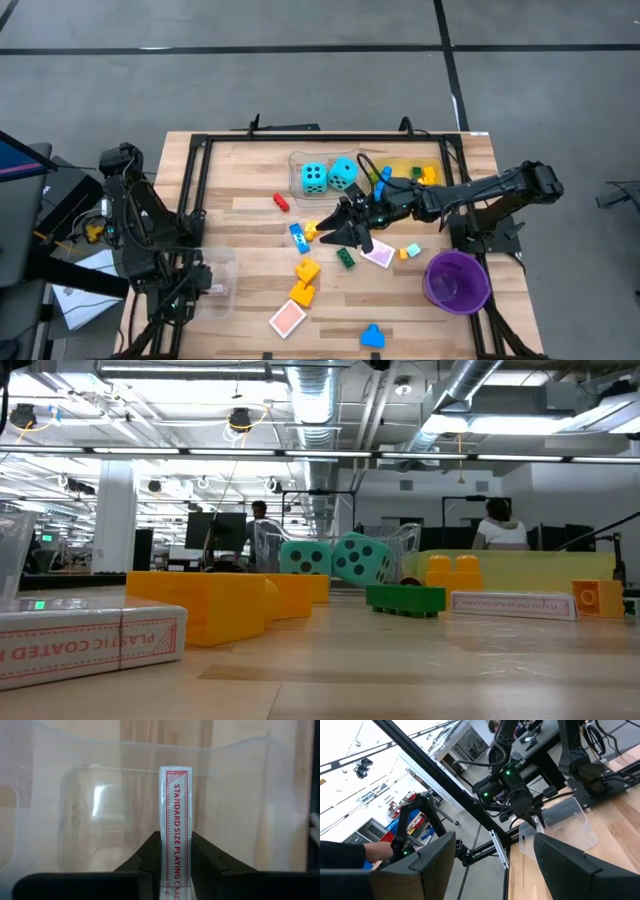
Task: Pick & Place Toys
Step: Put the pink deck of cards into the white transparent bin, then put the green game piece into the yellow bin
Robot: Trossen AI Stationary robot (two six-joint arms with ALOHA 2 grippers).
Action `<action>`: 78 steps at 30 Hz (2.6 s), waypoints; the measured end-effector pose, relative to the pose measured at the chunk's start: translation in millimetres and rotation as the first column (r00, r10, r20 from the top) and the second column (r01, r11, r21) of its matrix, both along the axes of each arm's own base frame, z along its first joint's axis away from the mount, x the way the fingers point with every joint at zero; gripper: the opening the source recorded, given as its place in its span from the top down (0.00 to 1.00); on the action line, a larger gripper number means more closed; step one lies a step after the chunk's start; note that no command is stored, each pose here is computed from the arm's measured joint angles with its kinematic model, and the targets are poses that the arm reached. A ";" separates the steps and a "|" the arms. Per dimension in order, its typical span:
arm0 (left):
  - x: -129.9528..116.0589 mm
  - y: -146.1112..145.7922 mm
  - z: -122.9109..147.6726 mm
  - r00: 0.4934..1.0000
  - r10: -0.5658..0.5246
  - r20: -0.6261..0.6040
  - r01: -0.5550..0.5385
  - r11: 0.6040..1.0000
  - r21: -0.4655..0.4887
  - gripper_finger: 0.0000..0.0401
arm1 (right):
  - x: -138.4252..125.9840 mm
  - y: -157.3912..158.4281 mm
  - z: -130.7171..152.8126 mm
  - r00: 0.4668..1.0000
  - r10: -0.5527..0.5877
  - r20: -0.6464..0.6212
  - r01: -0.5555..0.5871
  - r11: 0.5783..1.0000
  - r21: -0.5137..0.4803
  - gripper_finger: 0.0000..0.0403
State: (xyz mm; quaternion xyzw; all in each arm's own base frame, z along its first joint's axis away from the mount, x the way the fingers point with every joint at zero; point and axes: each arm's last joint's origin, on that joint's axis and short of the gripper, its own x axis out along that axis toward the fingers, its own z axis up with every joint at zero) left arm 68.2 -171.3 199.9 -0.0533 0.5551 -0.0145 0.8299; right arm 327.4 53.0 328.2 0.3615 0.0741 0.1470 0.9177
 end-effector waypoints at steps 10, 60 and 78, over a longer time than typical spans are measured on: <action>8.4 -25.5 7.6 0.999 -0.033 -0.032 0.036 0.996 0.081 0.85 | -0.3 1.8 0.0 1.000 0.006 0.006 -0.006 1.000 -0.017 0.35; 9.3 -35.9 -20.8 1.000 -0.010 -0.020 0.011 0.998 0.063 0.78 | 1.6 -11.4 -0.3 1.000 -0.022 0.006 0.023 0.999 -0.023 0.35; 5.1 -19.7 3.8 0.999 0.017 0.046 -0.016 1.000 -0.016 0.38 | 1.7 -13.2 -0.5 1.000 -0.011 0.005 0.011 1.000 -0.025 0.35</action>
